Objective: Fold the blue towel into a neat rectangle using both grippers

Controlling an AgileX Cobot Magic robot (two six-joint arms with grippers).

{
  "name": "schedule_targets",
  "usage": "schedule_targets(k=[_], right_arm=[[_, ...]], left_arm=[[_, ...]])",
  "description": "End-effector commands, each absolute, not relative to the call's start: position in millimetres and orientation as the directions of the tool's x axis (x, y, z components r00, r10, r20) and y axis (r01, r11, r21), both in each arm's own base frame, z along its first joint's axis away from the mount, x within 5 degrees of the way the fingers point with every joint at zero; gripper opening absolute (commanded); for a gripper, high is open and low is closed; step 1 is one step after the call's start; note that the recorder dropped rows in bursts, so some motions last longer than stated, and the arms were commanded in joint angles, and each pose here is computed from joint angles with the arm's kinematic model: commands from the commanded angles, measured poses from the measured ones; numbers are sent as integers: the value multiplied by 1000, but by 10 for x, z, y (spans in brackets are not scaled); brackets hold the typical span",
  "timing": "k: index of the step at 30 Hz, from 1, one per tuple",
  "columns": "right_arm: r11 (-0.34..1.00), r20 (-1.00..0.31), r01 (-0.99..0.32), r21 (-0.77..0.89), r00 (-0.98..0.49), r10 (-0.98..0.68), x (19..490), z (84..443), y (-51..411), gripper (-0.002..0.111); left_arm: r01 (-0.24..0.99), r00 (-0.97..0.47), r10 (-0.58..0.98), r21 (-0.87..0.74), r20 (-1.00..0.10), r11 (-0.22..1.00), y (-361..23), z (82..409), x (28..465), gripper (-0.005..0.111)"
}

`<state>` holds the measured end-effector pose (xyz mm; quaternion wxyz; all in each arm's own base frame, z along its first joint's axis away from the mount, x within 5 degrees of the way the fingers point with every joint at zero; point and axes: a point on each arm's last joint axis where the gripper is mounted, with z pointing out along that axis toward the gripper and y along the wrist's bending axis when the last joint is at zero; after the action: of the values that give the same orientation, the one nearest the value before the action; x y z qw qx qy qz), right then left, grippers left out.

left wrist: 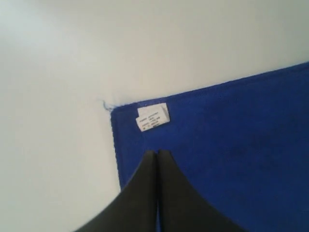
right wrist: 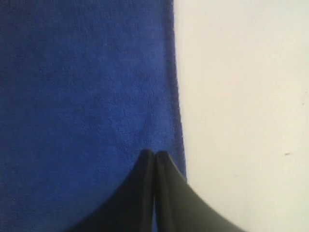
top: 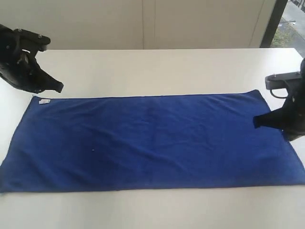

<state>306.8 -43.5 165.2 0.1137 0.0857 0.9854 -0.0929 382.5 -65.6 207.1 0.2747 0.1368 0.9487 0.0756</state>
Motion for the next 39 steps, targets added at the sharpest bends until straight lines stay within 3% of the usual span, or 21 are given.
schedule_targets(k=[1, 4, 6, 13, 29, 39], right_arm=[[967, -364, 213, -139, -919, 150, 3081, 1883, -455, 0], [971, -396, 224, -85, -902, 174, 3084, 1933, -494, 0], [984, -401, 178, -21, -903, 154, 3097, 1931, -469, 0], [993, -420, 115, 29, -900, 117, 3128, 1921, -411, 0], [993, -445, 117, 30, -888, 118, 3143, 1908, -408, 0], [986, -406, 160, 37, -900, 161, 3232, 1898, -544, 0]], left_arm=[[138, -862, 224, 213, -455, 967, -548, 2316, 3649, 0], [48, -896, 91, 110, -434, 993, -422, 2490, 3431, 0], [60, -904, 90, 85, -417, 995, -394, 2485, 3263, 0], [91, -939, 117, 94, -323, 991, -353, 2071, 2951, 0], [102, -966, 123, 101, -228, 990, -348, 1897, 2926, 0], [59, -944, 62, 18, -323, 998, -349, 2456, 2554, 0]])
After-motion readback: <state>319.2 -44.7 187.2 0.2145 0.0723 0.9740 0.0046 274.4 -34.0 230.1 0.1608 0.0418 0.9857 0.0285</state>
